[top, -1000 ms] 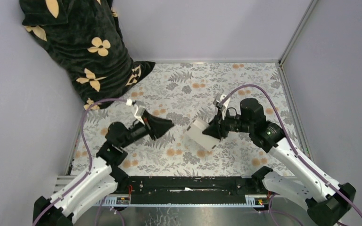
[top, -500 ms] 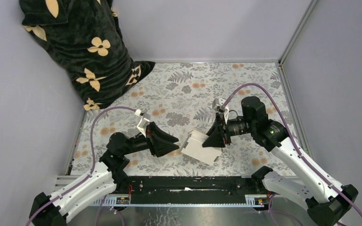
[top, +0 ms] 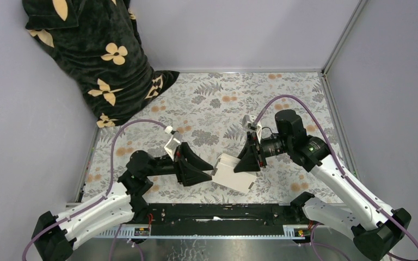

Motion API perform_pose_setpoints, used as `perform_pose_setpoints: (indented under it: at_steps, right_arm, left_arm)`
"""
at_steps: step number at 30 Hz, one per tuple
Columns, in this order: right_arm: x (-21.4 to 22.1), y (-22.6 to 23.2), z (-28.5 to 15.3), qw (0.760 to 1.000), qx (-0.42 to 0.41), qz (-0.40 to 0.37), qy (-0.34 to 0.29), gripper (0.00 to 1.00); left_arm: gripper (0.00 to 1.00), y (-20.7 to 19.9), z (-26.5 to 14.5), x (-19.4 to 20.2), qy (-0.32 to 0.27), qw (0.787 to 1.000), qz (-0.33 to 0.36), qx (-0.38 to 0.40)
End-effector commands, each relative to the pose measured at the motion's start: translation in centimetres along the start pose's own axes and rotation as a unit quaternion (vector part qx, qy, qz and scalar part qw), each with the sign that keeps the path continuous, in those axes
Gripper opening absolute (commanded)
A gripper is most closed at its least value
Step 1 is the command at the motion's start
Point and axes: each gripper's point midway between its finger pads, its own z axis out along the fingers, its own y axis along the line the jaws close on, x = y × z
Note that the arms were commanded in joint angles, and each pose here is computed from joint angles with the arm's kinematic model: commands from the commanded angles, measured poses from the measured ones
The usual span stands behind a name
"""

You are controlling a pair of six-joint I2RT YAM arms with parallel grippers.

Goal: Fold the paper box
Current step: Close the paper box at the center of the board.

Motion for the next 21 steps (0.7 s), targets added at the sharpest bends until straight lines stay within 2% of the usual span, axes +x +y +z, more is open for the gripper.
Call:
perform_pose_setpoints:
  at_steps: [1,15,21]
  right_arm:
    - [-1.8,2.1,-0.3,0.999,-0.036,-0.028,-0.015,0.14]
    - [-1.1,2.1,0.4,0.999,-0.041,-0.02,-0.002,0.13]
    - [-0.5,2.0,0.4,0.999,-0.034,-0.016,0.007,0.13]
  left_arm:
    - [0.57,-0.5,1.1,-0.5,0.006,1.0,0.022,0.015]
    - [0.57,2.4,2.2,-0.6,0.036,0.997,0.049,-0.055]
    - [0.57,2.8,1.6,-1.5,0.019,0.994,0.066,-0.086]
